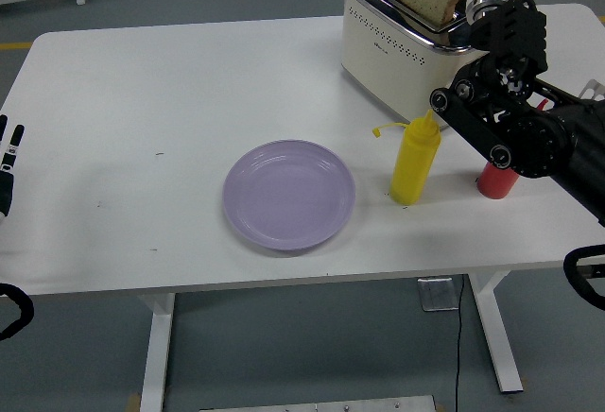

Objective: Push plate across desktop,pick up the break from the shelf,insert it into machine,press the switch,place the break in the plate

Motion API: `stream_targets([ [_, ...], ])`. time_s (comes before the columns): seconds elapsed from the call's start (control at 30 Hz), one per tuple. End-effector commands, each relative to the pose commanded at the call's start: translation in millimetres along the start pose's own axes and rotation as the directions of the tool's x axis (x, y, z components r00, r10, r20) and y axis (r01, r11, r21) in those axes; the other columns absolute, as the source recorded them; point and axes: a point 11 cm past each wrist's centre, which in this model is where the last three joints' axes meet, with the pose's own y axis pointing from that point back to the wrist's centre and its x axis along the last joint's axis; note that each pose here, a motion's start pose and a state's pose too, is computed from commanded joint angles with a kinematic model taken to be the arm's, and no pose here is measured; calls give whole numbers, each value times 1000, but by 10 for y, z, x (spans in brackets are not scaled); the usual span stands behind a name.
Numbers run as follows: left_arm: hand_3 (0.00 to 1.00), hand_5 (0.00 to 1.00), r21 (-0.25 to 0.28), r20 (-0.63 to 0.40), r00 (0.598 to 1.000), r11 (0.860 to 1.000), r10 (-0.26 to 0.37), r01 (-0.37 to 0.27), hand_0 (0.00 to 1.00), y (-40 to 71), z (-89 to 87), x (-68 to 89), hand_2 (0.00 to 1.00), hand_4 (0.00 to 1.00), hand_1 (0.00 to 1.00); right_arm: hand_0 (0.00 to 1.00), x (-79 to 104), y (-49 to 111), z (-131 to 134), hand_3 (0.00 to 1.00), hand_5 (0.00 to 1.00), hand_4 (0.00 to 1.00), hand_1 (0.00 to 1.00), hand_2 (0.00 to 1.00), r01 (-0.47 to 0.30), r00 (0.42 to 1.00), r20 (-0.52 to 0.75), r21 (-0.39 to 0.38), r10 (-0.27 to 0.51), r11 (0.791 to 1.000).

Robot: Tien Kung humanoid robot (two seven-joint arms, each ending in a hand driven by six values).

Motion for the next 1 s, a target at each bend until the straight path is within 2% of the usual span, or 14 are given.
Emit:
stream_targets([
  [0.17, 801, 998, -2, 0, 1000, 1000, 1, -1, 840, 1, 7, 4, 937, 635, 887, 315, -98, 6, 42, 533, 153, 533, 429, 528, 87, 995, -53, -27, -88, 996],
  [0.2, 801, 998, -2, 1, 1000, 1000, 2, -2, 840, 0, 7, 5, 938, 636, 888, 611, -116, 9, 45, 624, 233, 626, 696, 740, 101, 992, -68, -30, -103, 994],
  [0.37, 801, 998, 1, 0, 1000, 1000, 2, -2, 840, 1, -4, 5, 938, 636, 888, 611, -161, 14, 47, 624, 233, 626, 696, 740, 141, 984, -102, -35, -144, 989],
  [0.4, 804, 998, 1, 0, 1000, 1000, 1, -1, 844, 1, -6, 5, 940, 636, 888, 893, -163, 13, 49, 928, 359, 774, 901, 972, 145, 984, -103, -35, -148, 989],
  [0.57, 804, 998, 3, 0, 1000, 1000, 3, -3, 844, 3, -10, 10, 940, 636, 888, 893, -145, 4, 64, 928, 359, 774, 901, 972, 138, 986, -94, -30, -140, 990],
  [0.6, 805, 998, 3, 0, 1000, 1000, 3, -3, 846, 4, -10, 12, 940, 635, 889, 905, -137, 2, 67, 998, 391, 803, 913, 998, 131, 987, -91, -29, -133, 991],
  [0.97, 806, 998, 2, 1, 1000, 1000, 8, -8, 843, 19, -3, 32, 941, 635, 889, 902, 37, -8, 134, 998, 412, 820, 918, 998, 5, 999, -32, -35, -6, 999],
  [1.0, 805, 998, 1, 1, 1000, 1000, 9, -9, 842, 21, -1, 35, 940, 635, 889, 794, 59, -7, 143, 945, 438, 767, 814, 956, -8, 1000, -22, -34, 7, 999],
])
